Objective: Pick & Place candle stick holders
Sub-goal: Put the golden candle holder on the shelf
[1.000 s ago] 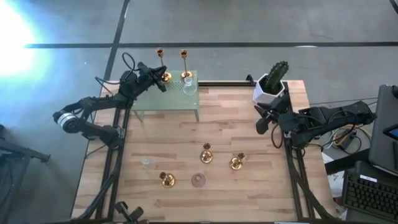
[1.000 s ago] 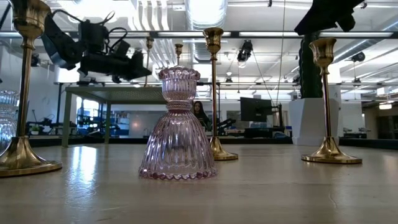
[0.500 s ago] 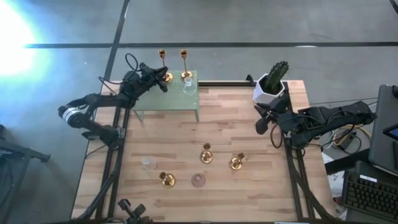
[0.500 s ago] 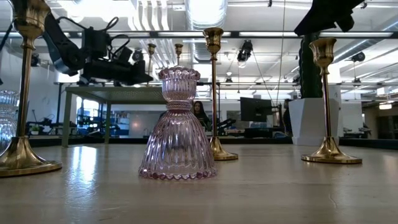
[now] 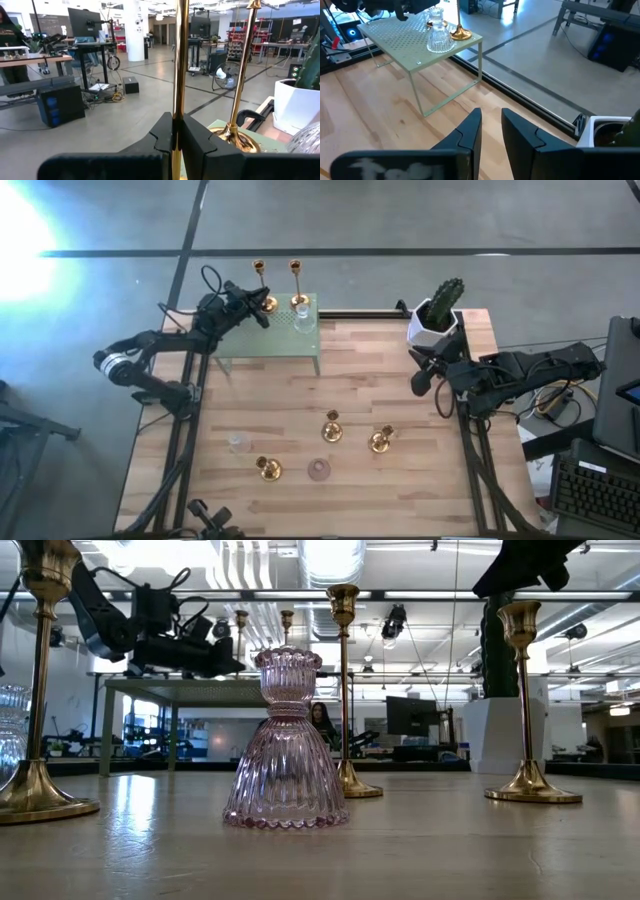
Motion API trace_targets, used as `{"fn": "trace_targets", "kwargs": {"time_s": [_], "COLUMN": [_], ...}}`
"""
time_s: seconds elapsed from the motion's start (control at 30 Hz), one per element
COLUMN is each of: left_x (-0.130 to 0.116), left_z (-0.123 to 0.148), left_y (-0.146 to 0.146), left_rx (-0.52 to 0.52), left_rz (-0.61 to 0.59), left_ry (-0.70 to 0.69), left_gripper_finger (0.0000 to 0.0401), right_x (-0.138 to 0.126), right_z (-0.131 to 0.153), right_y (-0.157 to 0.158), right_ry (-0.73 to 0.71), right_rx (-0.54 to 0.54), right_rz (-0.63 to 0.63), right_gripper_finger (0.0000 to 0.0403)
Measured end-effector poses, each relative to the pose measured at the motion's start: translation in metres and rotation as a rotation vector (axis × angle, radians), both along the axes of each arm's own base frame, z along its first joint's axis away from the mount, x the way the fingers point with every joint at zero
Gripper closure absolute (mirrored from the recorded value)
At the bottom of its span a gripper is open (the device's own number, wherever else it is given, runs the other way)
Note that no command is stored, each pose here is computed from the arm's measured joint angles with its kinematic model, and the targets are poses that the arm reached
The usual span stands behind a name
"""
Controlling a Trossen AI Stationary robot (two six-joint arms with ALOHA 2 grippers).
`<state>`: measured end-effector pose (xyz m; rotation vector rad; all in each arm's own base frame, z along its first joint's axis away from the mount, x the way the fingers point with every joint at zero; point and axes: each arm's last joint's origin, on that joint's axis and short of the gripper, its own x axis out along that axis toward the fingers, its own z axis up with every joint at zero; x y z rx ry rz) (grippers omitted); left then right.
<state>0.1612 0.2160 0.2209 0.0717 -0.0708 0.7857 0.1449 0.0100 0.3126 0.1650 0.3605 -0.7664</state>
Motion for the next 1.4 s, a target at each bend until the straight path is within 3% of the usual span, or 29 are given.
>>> {"fn": "trace_targets", "kwargs": {"time_s": [0.33, 0.93, 1.4], "left_x": [-0.001, -0.002, -0.003], "left_z": [0.000, -0.001, -0.009], "left_y": [0.000, 0.000, 0.001], "left_rx": [-0.023, -0.034, -0.127], "left_rz": [0.005, 0.005, 0.020], "left_ry": [0.010, 0.005, 0.013], "left_gripper_finger": [0.0381, 0.0376, 0.0321], "right_x": [0.000, 0.000, 0.000], "right_z": [0.000, 0.000, 0.000], "right_y": [0.000, 0.000, 0.000], "right_ry": [0.004, 0.003, 0.003], "right_rx": [-0.004, -0.003, -0.003], "right_rz": [0.004, 0.003, 0.004], "right_gripper_finger": [0.0346, 0.0329, 0.0341]}}
